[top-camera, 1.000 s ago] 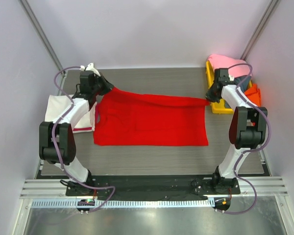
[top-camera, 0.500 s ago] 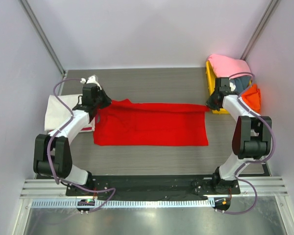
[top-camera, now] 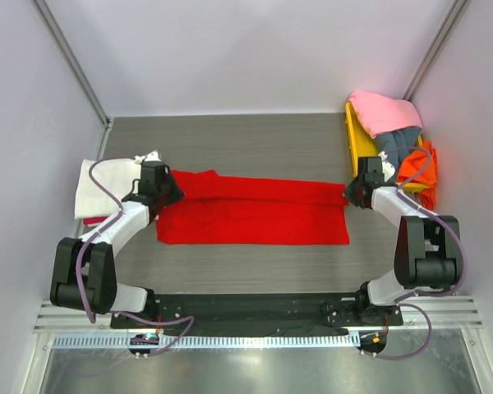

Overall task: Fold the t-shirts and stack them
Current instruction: Fold the tshirt

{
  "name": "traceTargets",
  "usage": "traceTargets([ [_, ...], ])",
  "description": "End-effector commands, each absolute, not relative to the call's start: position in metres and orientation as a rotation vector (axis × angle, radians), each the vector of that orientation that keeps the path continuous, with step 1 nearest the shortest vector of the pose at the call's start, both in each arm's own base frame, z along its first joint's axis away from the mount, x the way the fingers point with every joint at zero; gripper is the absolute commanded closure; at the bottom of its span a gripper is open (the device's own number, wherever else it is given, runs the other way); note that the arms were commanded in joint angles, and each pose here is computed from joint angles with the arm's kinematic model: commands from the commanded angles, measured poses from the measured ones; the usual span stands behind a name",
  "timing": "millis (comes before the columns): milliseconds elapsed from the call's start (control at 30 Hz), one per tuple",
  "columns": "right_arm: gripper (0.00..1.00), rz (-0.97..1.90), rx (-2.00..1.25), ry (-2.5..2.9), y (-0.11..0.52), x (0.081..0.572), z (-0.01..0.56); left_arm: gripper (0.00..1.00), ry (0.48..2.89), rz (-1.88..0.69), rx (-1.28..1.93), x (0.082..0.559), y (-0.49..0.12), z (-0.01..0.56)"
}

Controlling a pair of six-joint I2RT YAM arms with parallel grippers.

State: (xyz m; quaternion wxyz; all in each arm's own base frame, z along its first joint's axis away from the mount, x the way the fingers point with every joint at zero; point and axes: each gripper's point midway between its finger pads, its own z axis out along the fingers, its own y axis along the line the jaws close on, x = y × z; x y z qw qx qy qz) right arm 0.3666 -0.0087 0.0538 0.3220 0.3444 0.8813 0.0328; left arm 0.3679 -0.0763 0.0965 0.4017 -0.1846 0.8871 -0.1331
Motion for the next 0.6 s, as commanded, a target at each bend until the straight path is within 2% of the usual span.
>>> traceTargets([
  [0, 0.91, 0.116, 0.924, 2.136, -0.014, 0.376, 0.08, 1.0, 2.221, -0.334, -0.521, 0.36, -0.072, 0.098],
  [33, 0.8, 0.114, 0.931, 2.123, -0.015, 0.373, 0.08, 1.0, 2.223, -0.344, -0.527, 0.357, -0.073, 0.096],
  [67, 0.73, 0.099, 0.947, 2.129, -0.016, 0.364, 0.073, 1.0, 2.221, -0.357, -0.536, 0.356, -0.074, 0.095],
  [233, 0.62, 0.093, 0.901, 2.003, -0.022, 0.355, 0.097, 0.96, 2.212, -0.423, -0.528, 0.347, -0.082, 0.089],
  [333, 0.57, 0.079, 0.809, 1.993, -0.012, 0.356, 0.113, 0.93, 2.217, -0.421, -0.528, 0.341, -0.081, 0.086],
  [433, 0.57, 0.157, 0.714, 2.014, 0.012, 0.365, 0.124, 0.84, 2.228, -0.417, -0.532, 0.335, -0.08, 0.082],
  [567, 0.62, 0.219, 0.647, 2.089, 0.034, 0.388, 0.124, 0.63, 2.218, -0.412, -0.551, 0.331, -0.077, 0.083],
])
